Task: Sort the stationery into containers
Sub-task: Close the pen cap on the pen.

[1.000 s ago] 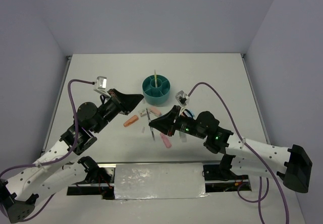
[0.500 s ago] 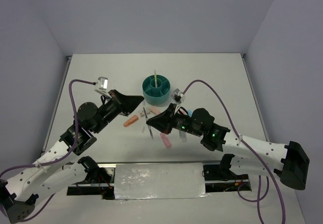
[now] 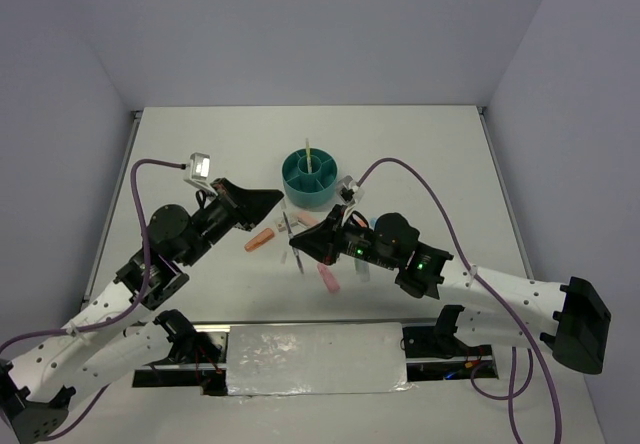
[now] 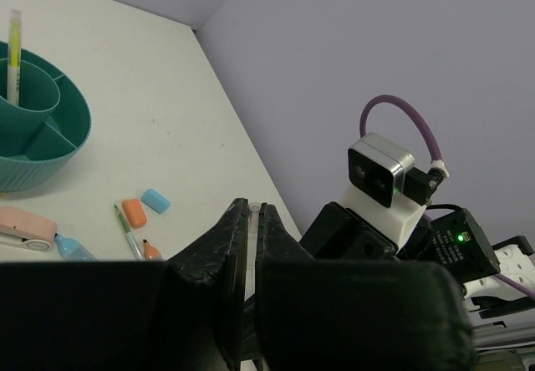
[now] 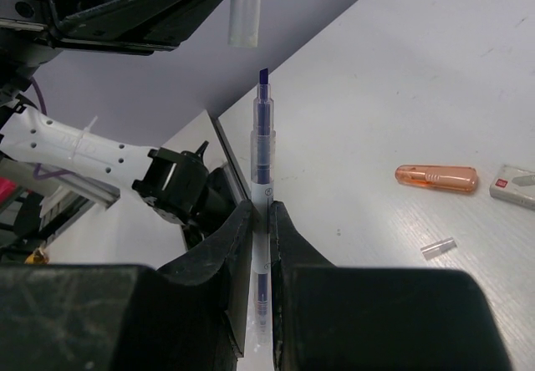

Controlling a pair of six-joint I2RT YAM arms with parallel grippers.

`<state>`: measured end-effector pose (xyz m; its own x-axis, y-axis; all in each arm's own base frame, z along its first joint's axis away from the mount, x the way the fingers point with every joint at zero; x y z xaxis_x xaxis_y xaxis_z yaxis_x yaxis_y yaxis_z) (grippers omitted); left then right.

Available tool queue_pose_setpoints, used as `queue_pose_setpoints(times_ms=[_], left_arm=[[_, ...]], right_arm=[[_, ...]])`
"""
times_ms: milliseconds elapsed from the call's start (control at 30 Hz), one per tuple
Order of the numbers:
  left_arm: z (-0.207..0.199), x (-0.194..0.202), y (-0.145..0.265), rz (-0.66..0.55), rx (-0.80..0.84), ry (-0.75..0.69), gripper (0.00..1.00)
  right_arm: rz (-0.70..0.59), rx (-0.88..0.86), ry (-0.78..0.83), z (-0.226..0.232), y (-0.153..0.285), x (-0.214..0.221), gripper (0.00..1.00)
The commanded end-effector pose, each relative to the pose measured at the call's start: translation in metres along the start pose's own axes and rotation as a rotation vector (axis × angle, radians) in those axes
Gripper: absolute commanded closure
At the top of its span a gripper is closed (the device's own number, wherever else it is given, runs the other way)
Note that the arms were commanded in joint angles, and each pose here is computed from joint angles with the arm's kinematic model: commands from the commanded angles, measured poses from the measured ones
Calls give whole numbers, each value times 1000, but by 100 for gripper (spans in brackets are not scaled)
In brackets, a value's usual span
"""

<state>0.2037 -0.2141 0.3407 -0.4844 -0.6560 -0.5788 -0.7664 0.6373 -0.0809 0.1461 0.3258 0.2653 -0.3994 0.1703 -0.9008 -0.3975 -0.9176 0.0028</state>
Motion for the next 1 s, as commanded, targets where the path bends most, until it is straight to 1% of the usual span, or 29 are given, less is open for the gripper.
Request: queue_pose_setpoints(times_ms=[0,733,967], left_arm=[[-14,-12,4,-46,55,-8,100],[5,-2,-3,-27,-2,-46,100],[6,4,-3,-9,18,-29,100]], right_arm=[[-65,-23,30,11,0,-26,100],[-76,-12,41,13,1,-35,100],[-74,4,34,9,-3,-35,100]])
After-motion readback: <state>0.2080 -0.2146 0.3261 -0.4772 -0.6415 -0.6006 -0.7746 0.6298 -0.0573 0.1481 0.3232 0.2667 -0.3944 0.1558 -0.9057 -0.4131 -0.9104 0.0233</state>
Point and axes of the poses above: each gripper's point midway between its finger pads, its own y axis back along the fingers, its own z axis along the line the jaws close on, x = y × z, the point moved 2 cm from there along y, back along the fingers, and after that the axes turned 6 degrees about y, right-handed, at the moved point
